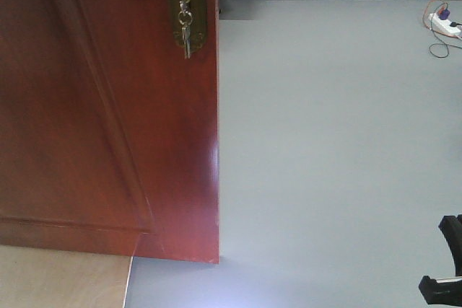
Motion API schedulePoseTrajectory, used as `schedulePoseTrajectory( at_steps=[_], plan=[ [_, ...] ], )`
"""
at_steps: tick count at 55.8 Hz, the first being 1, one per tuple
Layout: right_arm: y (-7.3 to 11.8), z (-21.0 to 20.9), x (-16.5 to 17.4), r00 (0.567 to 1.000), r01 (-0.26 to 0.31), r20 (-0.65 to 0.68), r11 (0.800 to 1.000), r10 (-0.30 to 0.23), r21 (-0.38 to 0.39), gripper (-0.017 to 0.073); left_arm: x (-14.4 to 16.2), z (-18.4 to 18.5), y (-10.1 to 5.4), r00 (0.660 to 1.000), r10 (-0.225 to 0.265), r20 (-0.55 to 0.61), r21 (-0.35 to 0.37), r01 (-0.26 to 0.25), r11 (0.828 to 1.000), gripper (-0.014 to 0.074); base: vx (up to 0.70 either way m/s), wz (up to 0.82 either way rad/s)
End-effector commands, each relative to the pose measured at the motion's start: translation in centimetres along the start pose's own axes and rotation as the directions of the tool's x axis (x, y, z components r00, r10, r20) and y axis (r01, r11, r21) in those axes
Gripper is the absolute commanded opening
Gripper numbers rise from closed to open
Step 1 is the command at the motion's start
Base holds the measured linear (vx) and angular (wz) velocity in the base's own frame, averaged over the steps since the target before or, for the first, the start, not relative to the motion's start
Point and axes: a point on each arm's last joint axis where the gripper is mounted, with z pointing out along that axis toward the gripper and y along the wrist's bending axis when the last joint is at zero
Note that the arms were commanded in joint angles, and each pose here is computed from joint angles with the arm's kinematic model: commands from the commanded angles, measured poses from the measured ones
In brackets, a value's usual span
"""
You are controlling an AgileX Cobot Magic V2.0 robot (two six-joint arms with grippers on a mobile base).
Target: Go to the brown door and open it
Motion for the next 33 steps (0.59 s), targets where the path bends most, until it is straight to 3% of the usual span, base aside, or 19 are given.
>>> schedulePoseTrajectory(
  at_steps=[1,33],
  plan=[
    [-0.04,-0.01,-0.59,0.997,0.01,0.079,1.0,-0.01,0.004,0.0,-1.89,-0.7,-0.76,0.996,-0.044,0.072,0.02,0.043,0.999,0.0066,0.05,0.07],
    [-0.04,-0.01,-0.59,0.997,0.01,0.079,1.0,-0.01,0.004,0.0,-1.89,-0.7,-0.76,0.996,-0.043,0.072,0.02,0.042,0.999,0.0066,0.01,0.01]
  ],
)
